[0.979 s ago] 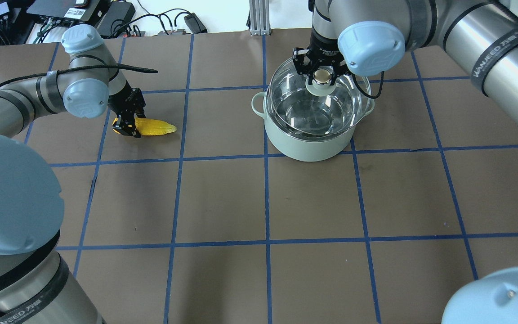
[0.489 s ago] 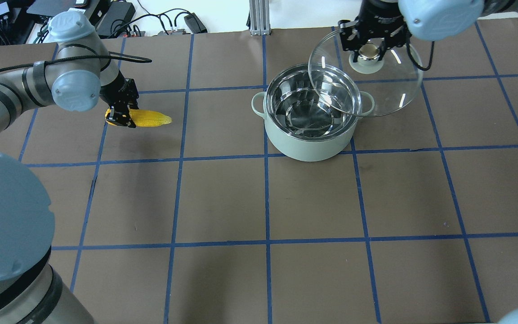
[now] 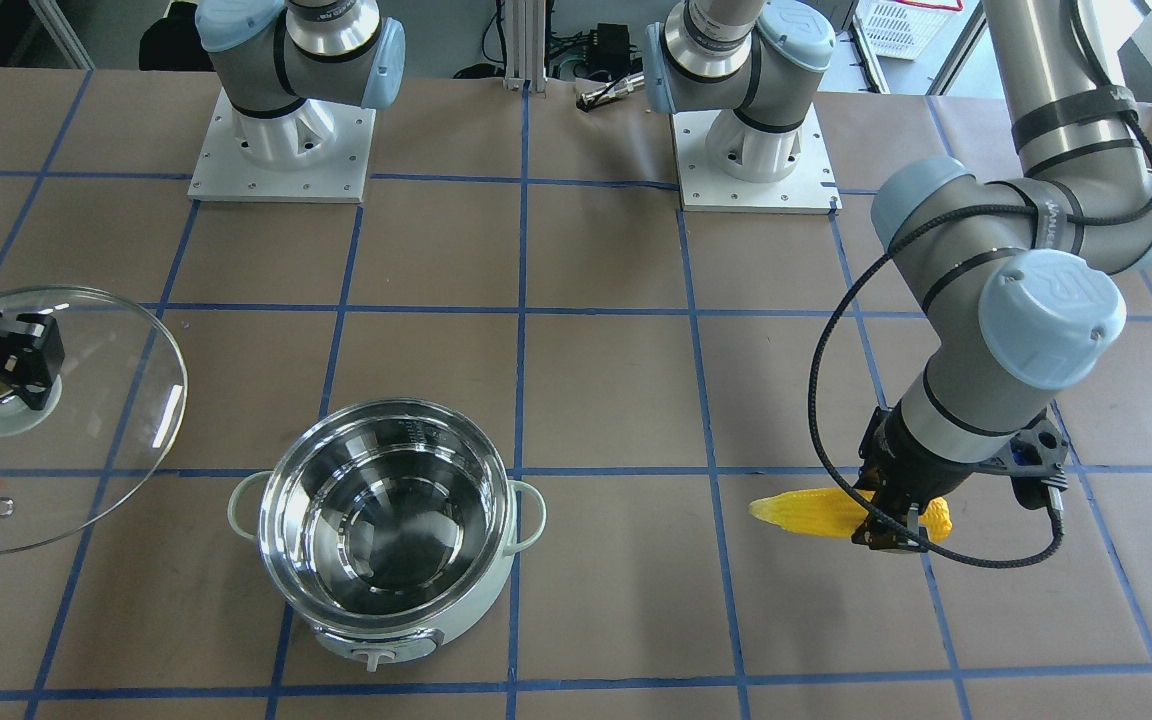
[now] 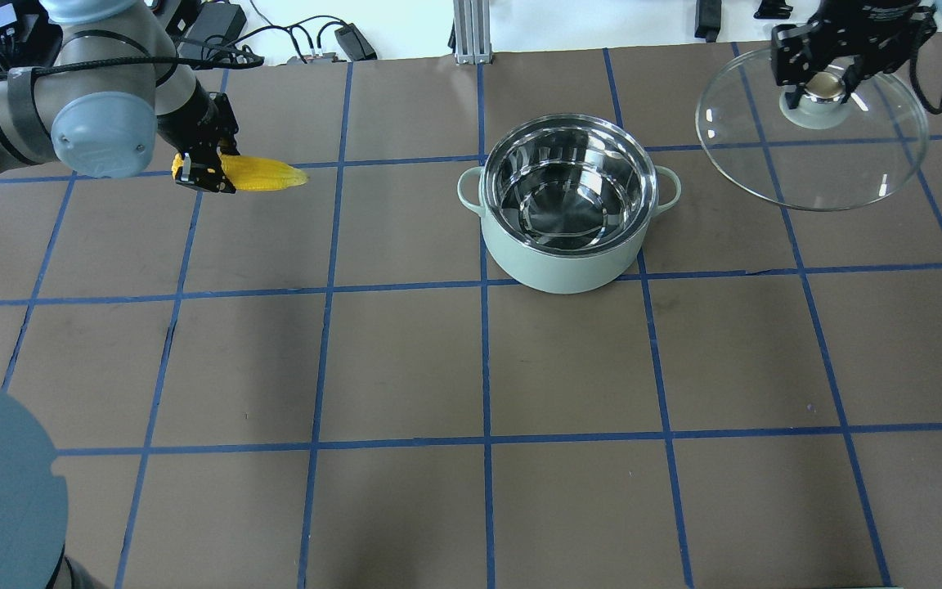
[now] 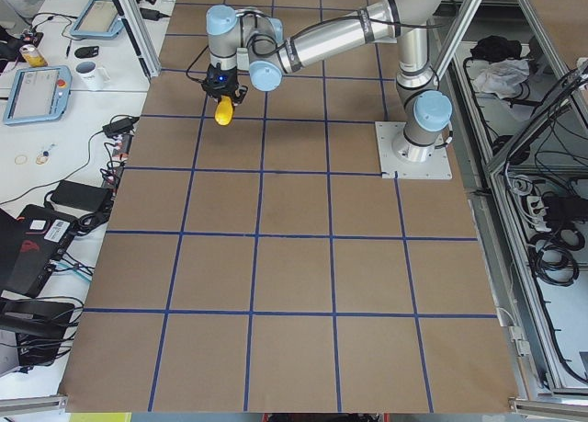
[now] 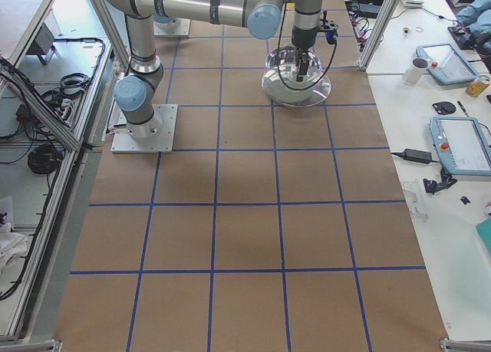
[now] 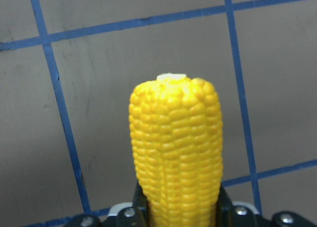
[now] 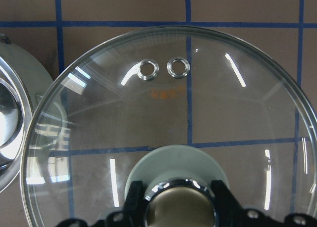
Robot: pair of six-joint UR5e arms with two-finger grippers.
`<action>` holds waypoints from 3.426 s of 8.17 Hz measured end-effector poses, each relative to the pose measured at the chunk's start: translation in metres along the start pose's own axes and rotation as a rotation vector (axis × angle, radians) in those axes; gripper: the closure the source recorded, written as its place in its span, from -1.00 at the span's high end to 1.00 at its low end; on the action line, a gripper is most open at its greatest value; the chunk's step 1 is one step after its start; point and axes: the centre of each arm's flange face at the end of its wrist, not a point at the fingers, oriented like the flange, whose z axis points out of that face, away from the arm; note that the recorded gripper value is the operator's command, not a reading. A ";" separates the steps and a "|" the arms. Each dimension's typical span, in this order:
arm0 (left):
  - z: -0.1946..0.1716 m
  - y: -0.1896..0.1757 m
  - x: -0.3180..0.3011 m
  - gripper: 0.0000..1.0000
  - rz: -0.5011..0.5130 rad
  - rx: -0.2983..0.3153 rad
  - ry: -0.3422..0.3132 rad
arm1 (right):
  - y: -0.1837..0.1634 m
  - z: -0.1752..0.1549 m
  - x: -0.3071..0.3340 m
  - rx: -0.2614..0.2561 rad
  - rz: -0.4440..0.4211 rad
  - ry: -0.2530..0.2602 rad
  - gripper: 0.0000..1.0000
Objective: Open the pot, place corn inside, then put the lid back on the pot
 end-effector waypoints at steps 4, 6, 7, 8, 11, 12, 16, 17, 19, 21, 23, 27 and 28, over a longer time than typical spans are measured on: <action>-0.045 0.137 0.003 -1.00 0.103 -0.017 0.140 | -0.004 0.017 0.039 -0.029 -0.037 -0.007 -0.25; -0.064 0.213 -0.001 -1.00 0.173 -0.037 0.244 | -0.005 0.024 0.051 -0.037 -0.051 -0.012 -0.25; -0.068 0.239 -0.002 -1.00 0.197 -0.051 0.276 | -0.005 0.025 0.053 -0.039 -0.052 -0.014 -0.25; -0.068 0.263 -0.004 -1.00 0.225 -0.080 0.293 | -0.005 0.026 0.054 -0.040 -0.053 -0.015 -0.25; -0.057 0.309 -0.005 -1.00 0.230 -0.181 0.336 | -0.006 0.027 0.054 -0.041 -0.050 -0.015 -0.26; -0.049 0.321 -0.005 -1.00 0.236 -0.202 0.337 | -0.006 0.027 0.054 -0.041 -0.050 -0.015 -0.26; -0.026 0.350 0.013 -1.00 0.254 -0.275 0.365 | -0.005 0.027 0.054 -0.042 -0.049 -0.016 -0.27; -0.015 0.359 0.016 -1.00 0.255 -0.279 0.353 | -0.005 0.027 0.054 -0.042 -0.049 -0.016 -0.27; 0.002 0.373 0.019 -1.00 0.244 -0.282 0.331 | -0.005 0.027 0.054 -0.042 -0.050 -0.016 -0.27; 0.008 0.375 0.019 -0.90 0.217 -0.286 0.317 | -0.005 0.027 0.054 -0.042 -0.051 -0.017 -0.28; 0.008 0.378 0.018 0.16 0.179 -0.292 0.308 | -0.005 0.027 0.054 -0.043 -0.050 -0.018 -0.29; 0.003 0.386 0.014 0.54 0.012 -0.324 0.288 | -0.005 0.028 0.054 -0.044 -0.049 -0.020 -0.29; -0.001 0.390 0.011 0.53 -0.007 -0.331 0.287 | -0.005 0.028 0.054 -0.044 -0.049 -0.020 -0.29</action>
